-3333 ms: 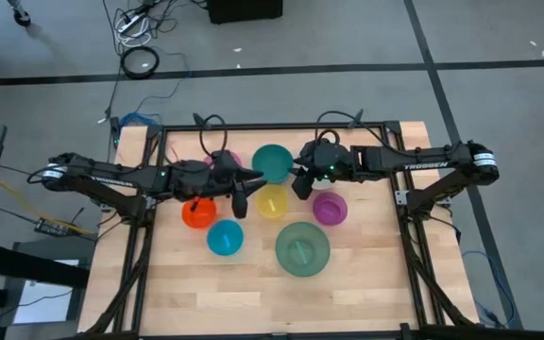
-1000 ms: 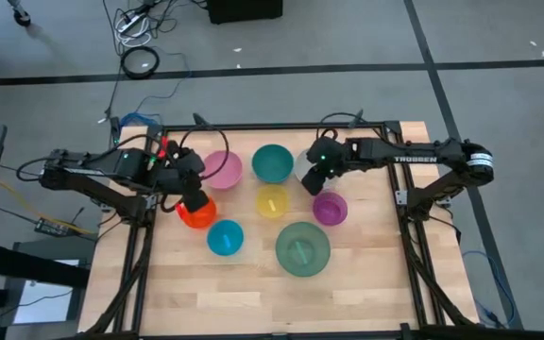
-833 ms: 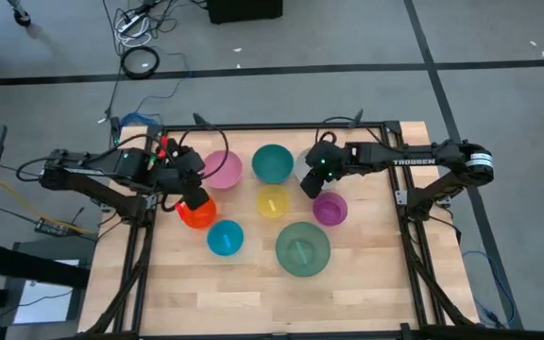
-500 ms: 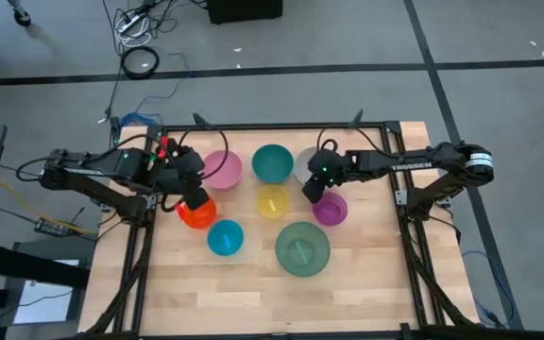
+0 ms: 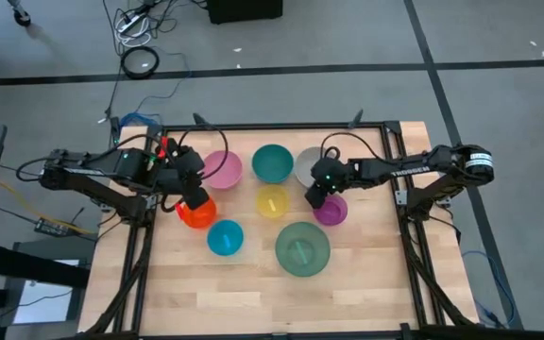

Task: Nest bowls inside each other
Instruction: Stack the gray bowl on top of the light green bowl

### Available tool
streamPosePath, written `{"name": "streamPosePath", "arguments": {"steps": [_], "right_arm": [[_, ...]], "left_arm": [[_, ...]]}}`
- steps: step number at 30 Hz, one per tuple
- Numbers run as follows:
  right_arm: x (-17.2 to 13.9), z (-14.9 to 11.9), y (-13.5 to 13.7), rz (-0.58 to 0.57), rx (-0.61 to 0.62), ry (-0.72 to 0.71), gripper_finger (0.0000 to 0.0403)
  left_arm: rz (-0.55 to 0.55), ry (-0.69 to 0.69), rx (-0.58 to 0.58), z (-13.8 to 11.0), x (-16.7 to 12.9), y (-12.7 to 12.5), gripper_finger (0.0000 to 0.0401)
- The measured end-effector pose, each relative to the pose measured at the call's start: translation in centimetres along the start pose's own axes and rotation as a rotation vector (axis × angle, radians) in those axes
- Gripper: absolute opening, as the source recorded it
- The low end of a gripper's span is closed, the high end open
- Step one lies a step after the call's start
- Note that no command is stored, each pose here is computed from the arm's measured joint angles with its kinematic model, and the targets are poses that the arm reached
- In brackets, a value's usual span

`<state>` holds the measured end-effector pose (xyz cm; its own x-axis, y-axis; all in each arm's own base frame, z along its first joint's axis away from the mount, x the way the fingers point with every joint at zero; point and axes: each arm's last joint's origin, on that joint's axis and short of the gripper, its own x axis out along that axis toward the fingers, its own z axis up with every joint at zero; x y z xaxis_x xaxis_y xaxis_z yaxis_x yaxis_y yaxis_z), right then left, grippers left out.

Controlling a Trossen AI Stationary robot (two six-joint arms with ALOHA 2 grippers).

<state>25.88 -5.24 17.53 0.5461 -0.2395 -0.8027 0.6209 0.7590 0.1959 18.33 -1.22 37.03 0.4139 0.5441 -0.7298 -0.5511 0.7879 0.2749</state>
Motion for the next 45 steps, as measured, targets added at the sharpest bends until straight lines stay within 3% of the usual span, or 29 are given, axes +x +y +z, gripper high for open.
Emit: {"name": "streamPosePath", "arguments": {"steps": [13,24,31,33,37,39,45], "right_arm": [[0.6,0.0,-0.4,-0.042,-0.016,-0.003,0.0157],[4.4,0.5,-0.4,-0.071,-0.06,0.06,0.0082],[3.5,2.1,-0.1,-0.068,-0.068,0.048,0.0033],[2.7,2.6,-0.1,-0.083,-0.091,0.026,0.0011],[0.4,3.4,0.0,-0.11,-0.114,-0.013,0.0002],[-1.6,4.1,0.3,-0.038,-0.127,-0.055,0.0001],[-8.3,3.2,3.7,0.392,-0.177,-0.108,0.0001]], "left_arm": [[0.033,-0.02,-0.001,0.1,0.0,0.1,0.0136],[0.035,-0.02,-0.001,0.1,0.0,0.1,0.0136],[0.034,-0.021,-0.003,0.1,0.0,0.1,0.0136],[0.034,-0.021,-0.007,0.1,0.0,0.1,0.0136],[0.034,-0.021,-0.008,0.1,0.0,0.1,0.0136],[0.034,-0.022,-0.009,0.1,0.0,0.1,0.0136],[0.036,-0.024,-0.011,0.1,0.0,0.1,0.0136]]}}
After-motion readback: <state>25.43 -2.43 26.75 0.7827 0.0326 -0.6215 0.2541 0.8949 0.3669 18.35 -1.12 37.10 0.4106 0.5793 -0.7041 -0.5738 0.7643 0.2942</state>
